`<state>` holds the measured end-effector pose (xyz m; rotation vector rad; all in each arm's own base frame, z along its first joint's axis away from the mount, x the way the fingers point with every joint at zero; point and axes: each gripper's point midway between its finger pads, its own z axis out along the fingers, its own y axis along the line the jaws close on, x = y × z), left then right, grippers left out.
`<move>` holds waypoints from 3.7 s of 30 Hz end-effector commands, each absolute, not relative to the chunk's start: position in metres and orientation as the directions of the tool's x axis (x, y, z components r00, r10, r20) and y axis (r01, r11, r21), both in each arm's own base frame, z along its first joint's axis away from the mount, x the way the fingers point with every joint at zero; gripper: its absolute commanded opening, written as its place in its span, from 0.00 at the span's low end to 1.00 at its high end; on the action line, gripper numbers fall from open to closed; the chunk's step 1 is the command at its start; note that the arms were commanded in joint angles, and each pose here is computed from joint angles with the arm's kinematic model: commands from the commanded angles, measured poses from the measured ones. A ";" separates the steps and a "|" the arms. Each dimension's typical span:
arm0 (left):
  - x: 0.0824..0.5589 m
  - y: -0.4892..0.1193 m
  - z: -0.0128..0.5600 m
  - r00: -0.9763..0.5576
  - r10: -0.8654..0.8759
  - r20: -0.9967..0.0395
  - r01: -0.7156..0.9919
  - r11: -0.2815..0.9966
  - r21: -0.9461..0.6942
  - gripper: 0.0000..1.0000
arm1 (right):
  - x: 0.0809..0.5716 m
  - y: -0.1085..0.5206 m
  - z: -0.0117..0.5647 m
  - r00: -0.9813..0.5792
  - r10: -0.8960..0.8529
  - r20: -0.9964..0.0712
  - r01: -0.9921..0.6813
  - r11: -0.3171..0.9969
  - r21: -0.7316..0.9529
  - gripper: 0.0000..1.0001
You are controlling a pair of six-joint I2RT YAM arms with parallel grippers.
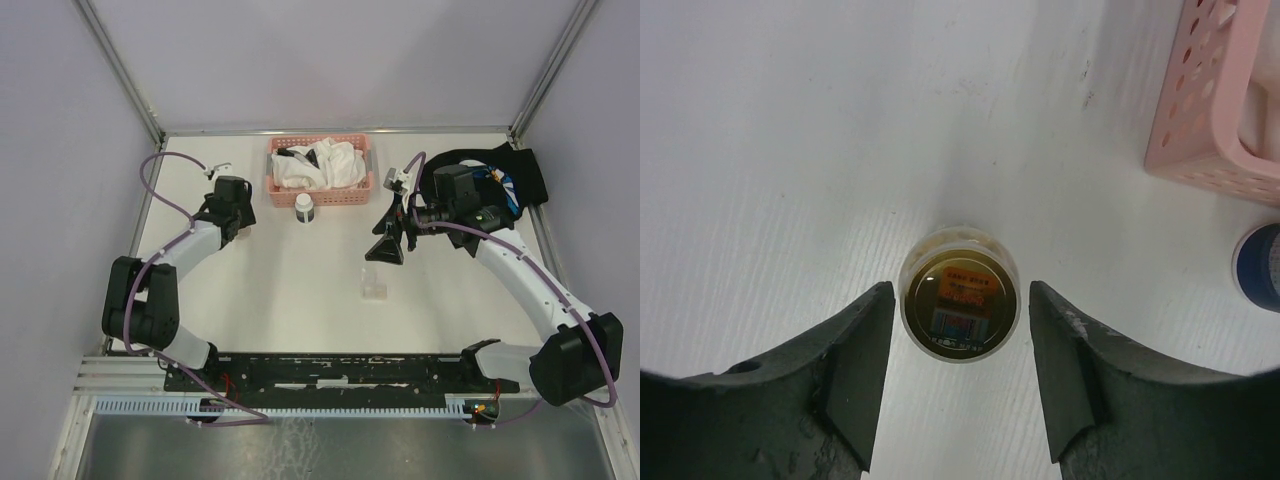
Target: Sort the pills into containers
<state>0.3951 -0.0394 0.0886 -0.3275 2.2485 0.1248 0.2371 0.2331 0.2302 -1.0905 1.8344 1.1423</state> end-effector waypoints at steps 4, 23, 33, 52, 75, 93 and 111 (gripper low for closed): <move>0.410 -0.040 0.125 -0.519 -0.234 -0.822 -0.300 0.950 -0.081 0.58 | 0.242 0.237 0.248 -0.353 -0.255 -0.900 -0.927 0.224 0.300 0.93; 0.409 -0.044 0.132 -0.513 -0.228 -0.828 -0.289 0.954 -0.083 0.46 | 0.241 0.239 0.246 -0.365 -0.252 -0.896 -0.924 0.214 0.317 0.94; 0.386 -0.086 0.158 -0.494 -0.337 -0.801 -0.146 0.941 -0.306 0.05 | 0.240 0.237 0.244 -0.334 -0.268 -0.903 -0.936 0.203 0.286 0.93; 0.199 -0.259 0.242 -0.593 -0.398 -0.701 0.635 0.305 -0.710 0.03 | 0.207 0.230 0.234 0.154 -0.250 -0.956 -0.988 -0.011 -0.156 0.99; 0.213 -0.314 0.268 -0.538 -0.642 -0.546 0.481 0.298 -0.824 0.03 | 0.219 0.253 0.220 0.189 -0.287 -0.939 -0.973 0.072 -0.218 0.99; 0.206 -0.327 0.277 -0.581 -0.657 -0.481 0.466 0.217 -0.858 0.03 | 0.220 0.266 0.214 0.155 -0.304 -0.940 -0.979 0.083 -0.189 0.79; 0.204 -0.329 0.282 -0.581 -0.646 -0.496 0.488 0.211 -0.847 0.06 | 0.210 0.269 0.226 0.145 -0.273 -0.951 -0.986 0.044 -0.162 0.41</move>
